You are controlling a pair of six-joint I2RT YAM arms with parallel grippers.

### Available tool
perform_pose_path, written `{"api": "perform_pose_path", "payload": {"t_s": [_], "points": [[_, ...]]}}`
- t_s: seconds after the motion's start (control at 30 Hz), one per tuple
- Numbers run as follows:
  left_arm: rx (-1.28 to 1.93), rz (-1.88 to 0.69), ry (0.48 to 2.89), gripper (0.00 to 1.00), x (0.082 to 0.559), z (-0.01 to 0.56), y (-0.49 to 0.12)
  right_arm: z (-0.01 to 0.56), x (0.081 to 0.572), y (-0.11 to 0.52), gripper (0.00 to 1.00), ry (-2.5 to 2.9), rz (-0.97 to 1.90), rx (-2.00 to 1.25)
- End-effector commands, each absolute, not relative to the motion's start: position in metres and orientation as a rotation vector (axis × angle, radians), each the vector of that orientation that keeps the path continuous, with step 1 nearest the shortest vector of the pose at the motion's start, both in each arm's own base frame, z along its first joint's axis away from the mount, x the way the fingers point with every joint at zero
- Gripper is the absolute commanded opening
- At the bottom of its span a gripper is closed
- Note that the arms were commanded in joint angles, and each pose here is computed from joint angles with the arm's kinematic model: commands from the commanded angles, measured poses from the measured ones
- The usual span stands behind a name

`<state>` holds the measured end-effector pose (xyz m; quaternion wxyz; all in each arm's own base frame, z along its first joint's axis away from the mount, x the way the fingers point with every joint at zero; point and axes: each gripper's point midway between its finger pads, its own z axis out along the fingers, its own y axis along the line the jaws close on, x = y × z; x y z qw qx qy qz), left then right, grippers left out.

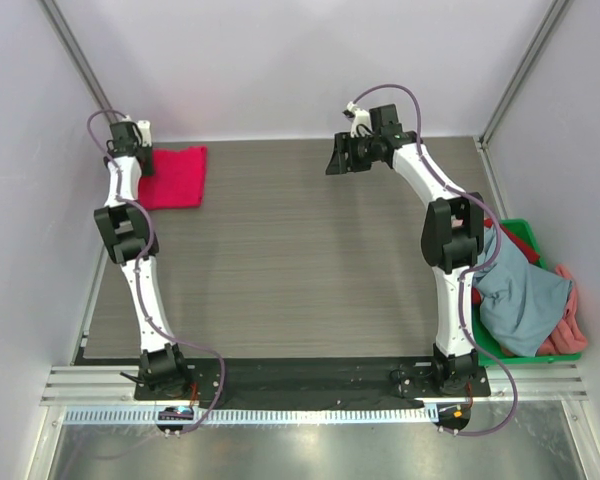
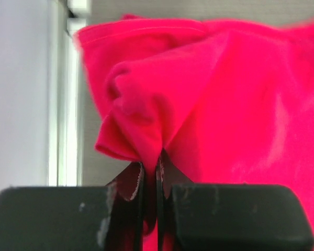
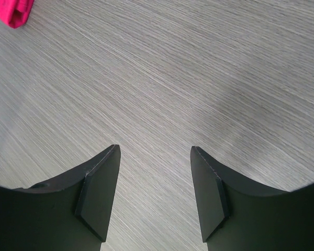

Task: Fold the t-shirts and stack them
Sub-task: Neatly place the folded tshirt to the corner

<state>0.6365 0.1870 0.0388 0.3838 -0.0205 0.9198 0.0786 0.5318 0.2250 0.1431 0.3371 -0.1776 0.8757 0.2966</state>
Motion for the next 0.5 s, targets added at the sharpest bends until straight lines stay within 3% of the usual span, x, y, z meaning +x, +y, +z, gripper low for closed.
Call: {"api": "perform_pose_path", "payload": {"t_s": [0.0,0.07,0.3,0.47], "points": [[0.092,0.102,2.429,0.00,0.596,0.057,0.159,0.166,0.531,0.224,0.62,2.225,0.766,-0.508],[0.107,0.105,2.386,0.00,0.587,0.083,0.155,0.163,0.528,0.222,0.62,2.233,0.781,-0.511],[0.219,-0.085,2.534,0.00,0.517,0.091,0.117,0.167,0.522,0.223,0.61,2.220,0.856,-0.530],[0.341,-0.162,2.693,0.00,0.433,0.077,0.094,0.181,0.503,0.217,0.59,2.196,0.877,-0.609]]}}
